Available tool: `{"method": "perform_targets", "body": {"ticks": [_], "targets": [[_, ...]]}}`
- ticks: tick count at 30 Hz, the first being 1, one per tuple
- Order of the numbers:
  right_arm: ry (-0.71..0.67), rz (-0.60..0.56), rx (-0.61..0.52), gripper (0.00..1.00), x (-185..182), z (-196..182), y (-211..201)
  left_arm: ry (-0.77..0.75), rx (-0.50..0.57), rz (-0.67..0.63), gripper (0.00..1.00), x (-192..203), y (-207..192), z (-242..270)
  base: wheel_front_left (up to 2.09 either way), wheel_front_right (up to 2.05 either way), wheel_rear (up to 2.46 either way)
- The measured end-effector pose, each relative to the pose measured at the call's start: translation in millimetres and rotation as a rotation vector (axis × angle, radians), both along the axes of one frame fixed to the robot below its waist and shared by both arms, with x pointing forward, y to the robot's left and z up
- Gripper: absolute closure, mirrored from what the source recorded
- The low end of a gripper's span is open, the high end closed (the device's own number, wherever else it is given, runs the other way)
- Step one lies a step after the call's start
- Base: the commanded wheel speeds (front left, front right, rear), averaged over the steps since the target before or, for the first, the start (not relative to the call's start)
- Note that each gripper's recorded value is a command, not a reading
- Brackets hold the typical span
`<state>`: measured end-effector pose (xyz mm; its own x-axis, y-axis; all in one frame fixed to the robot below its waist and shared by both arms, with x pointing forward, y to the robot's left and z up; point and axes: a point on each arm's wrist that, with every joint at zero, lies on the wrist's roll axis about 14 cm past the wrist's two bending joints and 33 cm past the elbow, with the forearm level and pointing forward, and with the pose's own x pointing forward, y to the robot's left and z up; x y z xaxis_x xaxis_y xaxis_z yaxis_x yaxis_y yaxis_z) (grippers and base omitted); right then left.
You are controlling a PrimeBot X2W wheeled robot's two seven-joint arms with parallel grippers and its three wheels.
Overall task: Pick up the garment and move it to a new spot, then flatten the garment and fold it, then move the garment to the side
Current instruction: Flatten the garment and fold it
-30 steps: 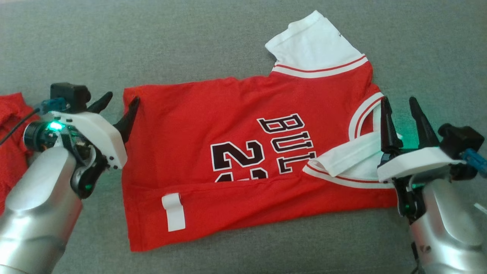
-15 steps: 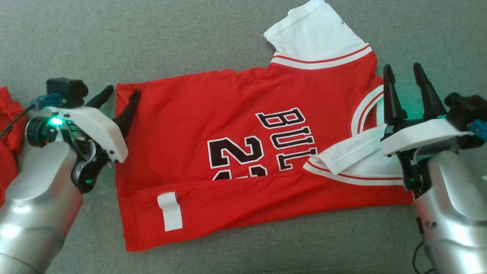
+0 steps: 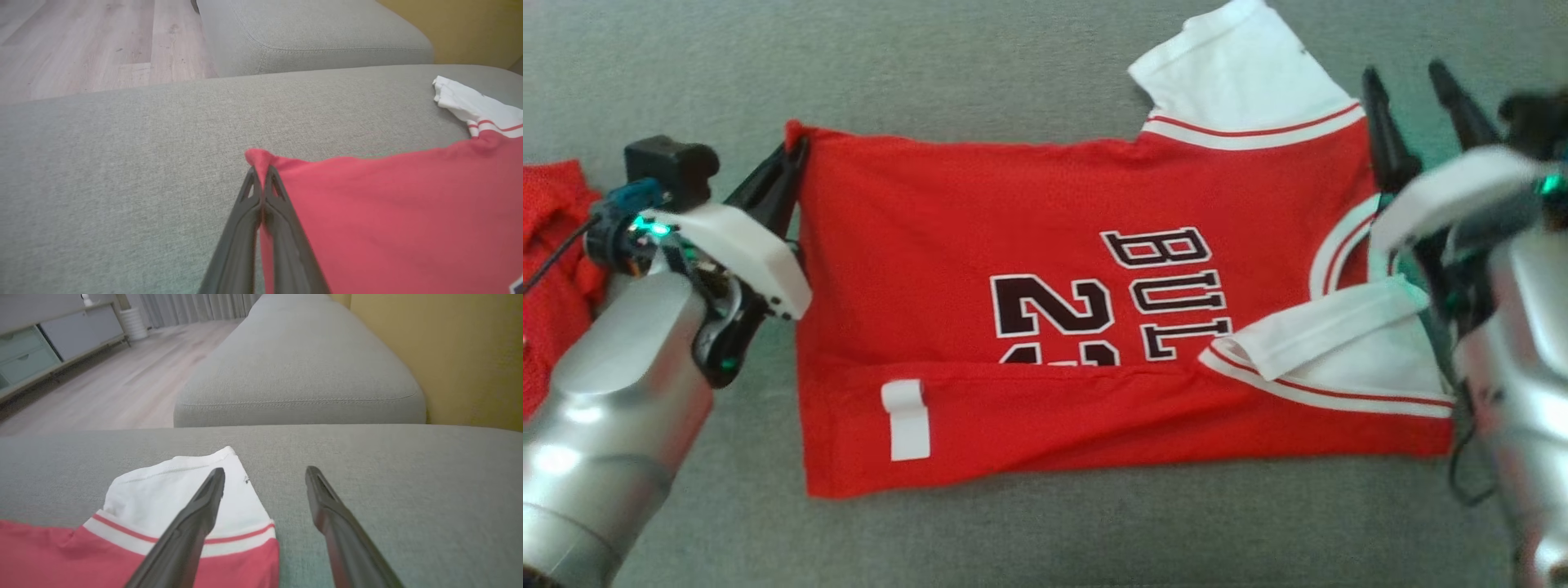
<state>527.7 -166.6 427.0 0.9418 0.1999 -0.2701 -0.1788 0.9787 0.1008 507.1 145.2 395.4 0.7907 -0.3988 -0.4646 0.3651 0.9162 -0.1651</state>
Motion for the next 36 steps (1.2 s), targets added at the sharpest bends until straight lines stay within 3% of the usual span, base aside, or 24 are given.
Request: {"method": "perform_targets", "body": {"ticks": [8,15,21,22,23,24,28,36], "targets": [[0.172,0.095,-0.109,0.00,61.1,9.5,20.6,-0.058,-0.011,0.013,1.00,-1.0,-4.3,9.9,0.00,0.00,0.00],[0.374,0.137,-0.189,0.00,73.9,-34.5,34.5,-0.081,-0.028,0.033,1.00,-6.1,-4.7,13.5,0.00,0.00,0.00],[0.453,0.179,-0.210,0.00,86.1,-67.5,52.5,-0.081,-0.035,0.048,1.00,-4.7,-2.6,6.5,0.00,0.00,0.00],[0.458,0.187,-0.212,0.11,86.2,-71.0,55.7,-0.077,-0.034,0.051,1.00,-5.3,-1.5,4.3,0.00,0.00,0.00],[0.457,0.192,-0.212,0.66,87.5,-71.8,57.9,-0.072,-0.033,0.056,1.00,-6.2,0.2,2.0,0.00,0.00,0.00],[0.455,0.194,-0.214,1.00,89.2,-71.3,58.5,-0.068,-0.033,0.058,1.00,-7.2,0.8,0.3,0.00,0.00,0.00],[0.404,0.187,-0.202,1.00,93.9,-64.7,57.2,-0.059,-0.034,0.069,1.00,-7.5,3.2,-3.6,0.00,0.00,0.00],[0.033,0.080,-0.153,1.00,122.8,-2.4,27.8,-0.099,-0.031,0.127,1.00,2.5,16.5,4.6,0.00,0.00,0.00]]}}
